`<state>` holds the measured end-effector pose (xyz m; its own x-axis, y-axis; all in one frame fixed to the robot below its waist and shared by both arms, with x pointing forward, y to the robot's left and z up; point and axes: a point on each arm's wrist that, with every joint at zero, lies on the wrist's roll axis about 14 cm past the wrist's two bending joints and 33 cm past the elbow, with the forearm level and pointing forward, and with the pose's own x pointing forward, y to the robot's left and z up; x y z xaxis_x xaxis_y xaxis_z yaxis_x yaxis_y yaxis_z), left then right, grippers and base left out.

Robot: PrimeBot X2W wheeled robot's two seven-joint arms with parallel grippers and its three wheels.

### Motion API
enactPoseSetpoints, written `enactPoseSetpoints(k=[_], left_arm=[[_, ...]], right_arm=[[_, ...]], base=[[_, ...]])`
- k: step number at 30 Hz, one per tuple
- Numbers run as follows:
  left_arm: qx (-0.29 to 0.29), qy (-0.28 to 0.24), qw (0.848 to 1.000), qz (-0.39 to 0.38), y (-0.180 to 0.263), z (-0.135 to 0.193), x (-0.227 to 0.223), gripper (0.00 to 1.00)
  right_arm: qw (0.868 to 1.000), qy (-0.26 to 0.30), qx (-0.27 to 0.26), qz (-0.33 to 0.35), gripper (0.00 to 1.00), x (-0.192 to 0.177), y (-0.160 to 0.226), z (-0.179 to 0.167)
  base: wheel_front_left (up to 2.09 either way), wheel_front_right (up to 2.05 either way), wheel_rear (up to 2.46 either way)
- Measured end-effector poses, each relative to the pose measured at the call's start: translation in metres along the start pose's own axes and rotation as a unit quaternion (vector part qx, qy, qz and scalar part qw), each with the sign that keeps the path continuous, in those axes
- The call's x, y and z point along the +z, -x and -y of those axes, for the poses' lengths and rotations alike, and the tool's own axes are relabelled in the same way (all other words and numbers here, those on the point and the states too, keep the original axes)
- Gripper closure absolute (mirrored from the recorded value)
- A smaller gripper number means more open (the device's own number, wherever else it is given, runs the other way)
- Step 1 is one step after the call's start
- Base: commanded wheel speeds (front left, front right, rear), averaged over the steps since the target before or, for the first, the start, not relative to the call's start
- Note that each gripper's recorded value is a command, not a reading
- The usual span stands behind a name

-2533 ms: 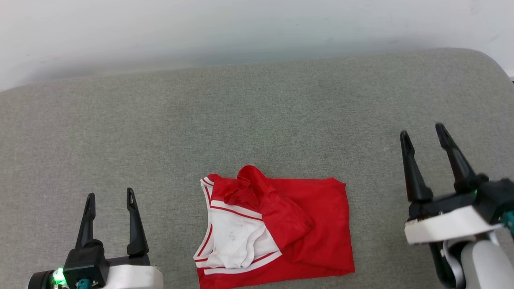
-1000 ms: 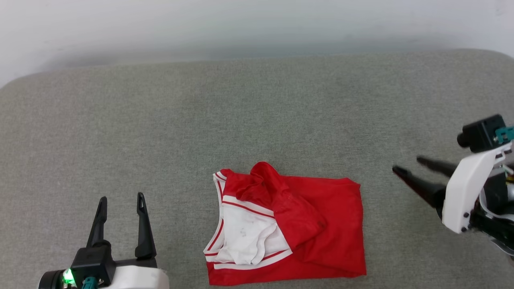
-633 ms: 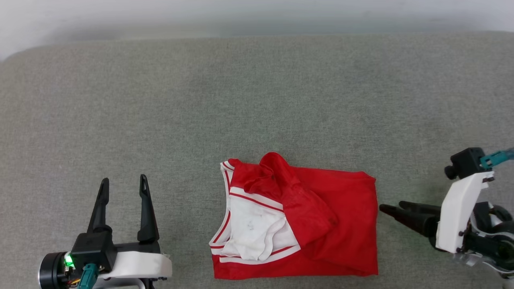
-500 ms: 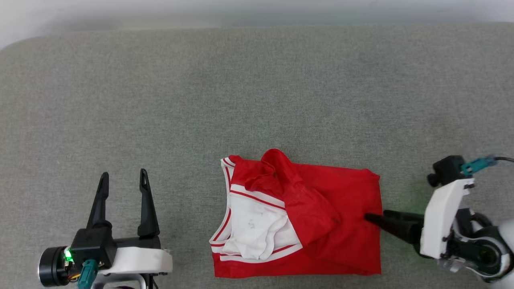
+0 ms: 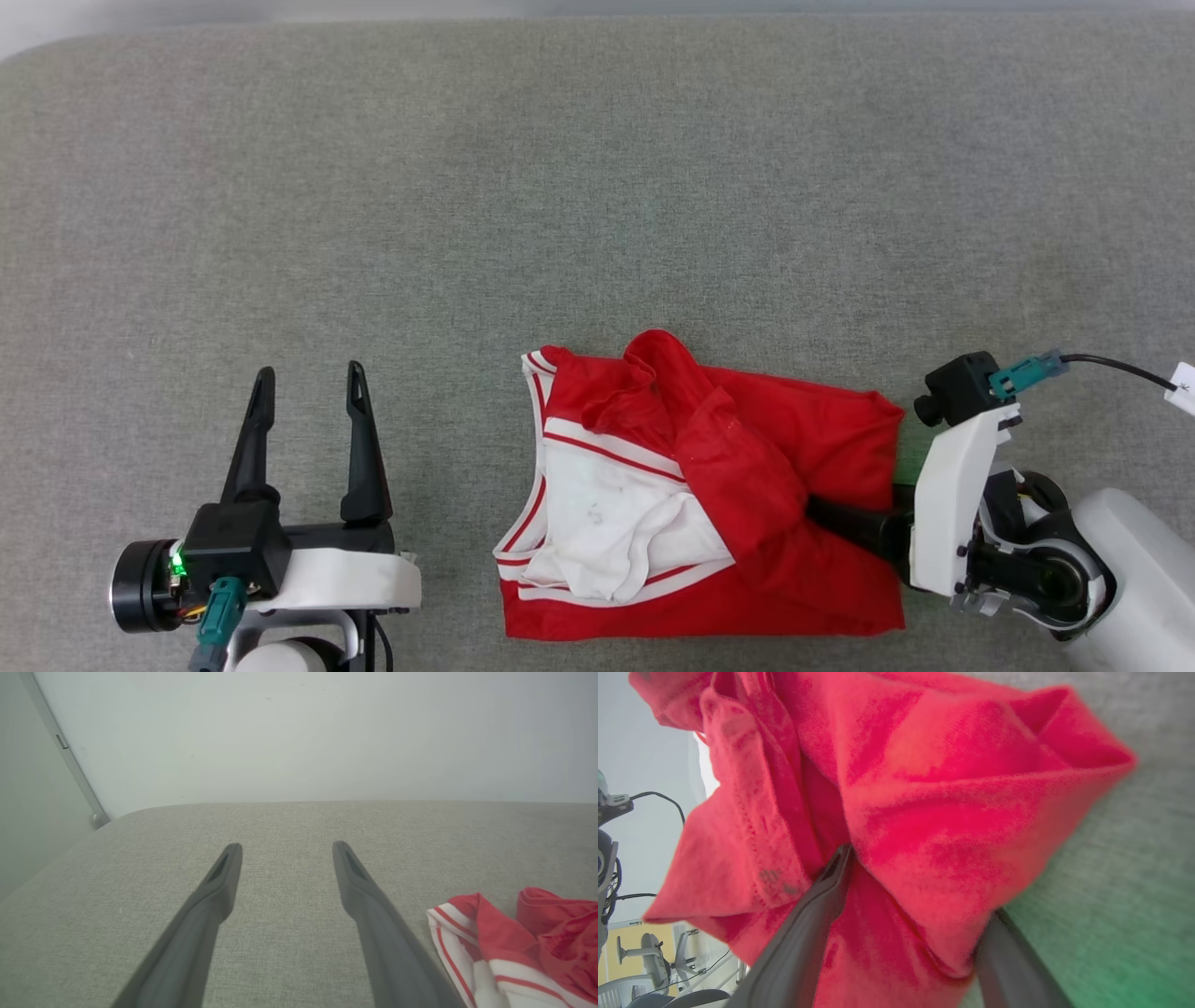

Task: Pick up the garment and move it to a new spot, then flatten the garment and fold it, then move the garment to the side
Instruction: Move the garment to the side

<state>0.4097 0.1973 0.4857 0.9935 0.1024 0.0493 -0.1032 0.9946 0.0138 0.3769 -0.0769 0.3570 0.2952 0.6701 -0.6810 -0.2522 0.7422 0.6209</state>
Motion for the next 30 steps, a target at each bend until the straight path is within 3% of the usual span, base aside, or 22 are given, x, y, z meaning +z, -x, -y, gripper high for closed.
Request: enactPoseSetpoints(k=[1, 2, 9, 16, 23, 30], left_arm=[[0.000, 0.000, 1.000, -0.001, 0.001, 0.000, 0.000, 0.00], [0.000, 0.001, 1.000, 0.000, 0.001, 0.000, 0.000, 0.00], [0.005, 0.002, 1.000, 0.008, 0.012, -0.002, 0.010, 0.00], [0.003, 0.010, 1.000, 0.021, 0.027, 0.000, 0.022, 0.00], [-0.019, 0.022, 0.999, 0.030, 0.023, 0.017, 0.028, 0.00], [-0.074, 0.029, 0.996, 0.035, 0.004, 0.055, 0.026, 0.00]], right_arm=[[1.000, 0.008, -0.002, 0.001, 0.88, 0.000, -0.001, -0.001], [1.000, 0.019, -0.004, 0.003, 1.00, 0.001, -0.001, -0.001], [0.995, 0.091, -0.003, 0.026, 1.00, 0.007, 0.007, -0.021], [0.977, 0.196, -0.005, 0.088, 1.00, 0.043, 0.043, -0.050], [0.949, 0.284, -0.051, 0.130, 1.00, 0.069, 0.099, -0.054], [0.926, 0.319, -0.138, 0.149, 1.00, 0.082, 0.165, -0.026]], base=[[0.00, 0.00, 0.00], [0.00, 0.00, 0.00], [0.00, 0.00, 0.00], [0.00, 0.00, 0.00], [0.00, 0.00, 0.00], [0.00, 0.00, 0.00]])
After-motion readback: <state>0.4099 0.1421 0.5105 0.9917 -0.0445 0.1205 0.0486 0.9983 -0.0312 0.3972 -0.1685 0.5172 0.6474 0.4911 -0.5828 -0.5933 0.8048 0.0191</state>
